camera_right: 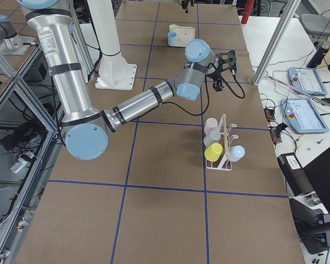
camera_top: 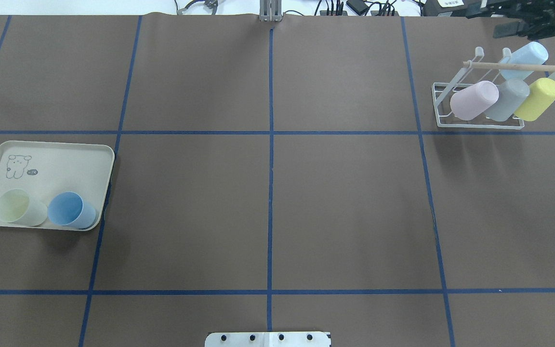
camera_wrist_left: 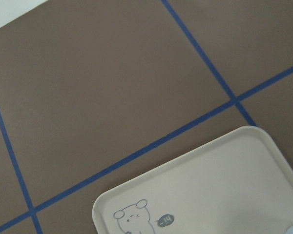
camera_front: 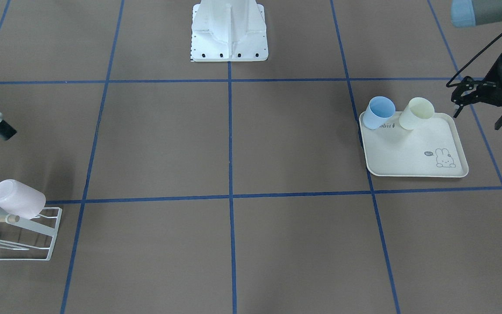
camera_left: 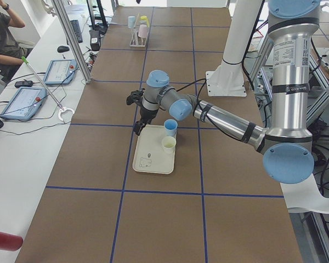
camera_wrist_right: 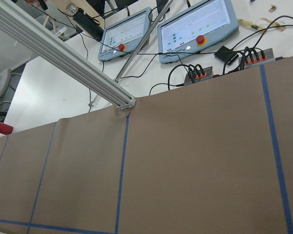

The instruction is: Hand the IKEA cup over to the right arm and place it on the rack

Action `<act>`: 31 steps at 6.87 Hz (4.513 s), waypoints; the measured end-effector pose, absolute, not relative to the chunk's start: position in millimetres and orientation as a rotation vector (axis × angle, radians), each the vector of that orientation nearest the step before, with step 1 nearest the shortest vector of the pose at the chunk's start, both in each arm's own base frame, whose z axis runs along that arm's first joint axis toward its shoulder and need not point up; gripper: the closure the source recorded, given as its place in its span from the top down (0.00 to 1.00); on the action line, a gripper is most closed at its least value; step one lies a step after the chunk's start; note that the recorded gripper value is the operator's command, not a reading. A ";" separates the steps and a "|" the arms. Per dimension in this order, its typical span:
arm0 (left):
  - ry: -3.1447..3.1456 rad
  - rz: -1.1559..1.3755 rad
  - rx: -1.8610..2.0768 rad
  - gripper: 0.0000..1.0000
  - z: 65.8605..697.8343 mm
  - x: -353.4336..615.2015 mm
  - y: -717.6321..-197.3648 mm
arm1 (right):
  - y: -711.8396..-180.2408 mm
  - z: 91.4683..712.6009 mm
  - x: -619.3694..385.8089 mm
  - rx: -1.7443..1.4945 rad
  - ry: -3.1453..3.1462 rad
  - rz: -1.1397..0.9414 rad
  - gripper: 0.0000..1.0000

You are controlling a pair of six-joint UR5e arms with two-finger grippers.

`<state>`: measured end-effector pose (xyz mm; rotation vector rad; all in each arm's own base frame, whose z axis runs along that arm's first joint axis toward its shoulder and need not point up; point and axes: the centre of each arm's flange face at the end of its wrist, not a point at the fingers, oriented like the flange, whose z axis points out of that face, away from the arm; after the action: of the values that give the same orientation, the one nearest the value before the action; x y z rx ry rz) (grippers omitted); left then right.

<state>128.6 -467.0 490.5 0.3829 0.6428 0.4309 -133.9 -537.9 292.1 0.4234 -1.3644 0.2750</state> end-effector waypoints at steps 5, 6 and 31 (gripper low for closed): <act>0.681 0.540 0.256 1.00 525.8 176.3 -435.8 | -530.0 272.0 -166.2 0.359 -1.431 0.274 1.00; 0.686 0.565 0.240 0.99 527.7 189.3 -429.8 | -529.5 270.7 -166.3 0.360 -1.433 0.272 1.00; 1.257 -0.720 0.277 0.00 238.6 214.8 -519.7 | -498.5 211.5 -250.6 0.336 -1.795 0.608 1.00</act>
<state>214.8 -519.7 238.6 0.2766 1.2569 -0.7202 -250.6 -498.5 211.5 0.3363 -1.7947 0.6085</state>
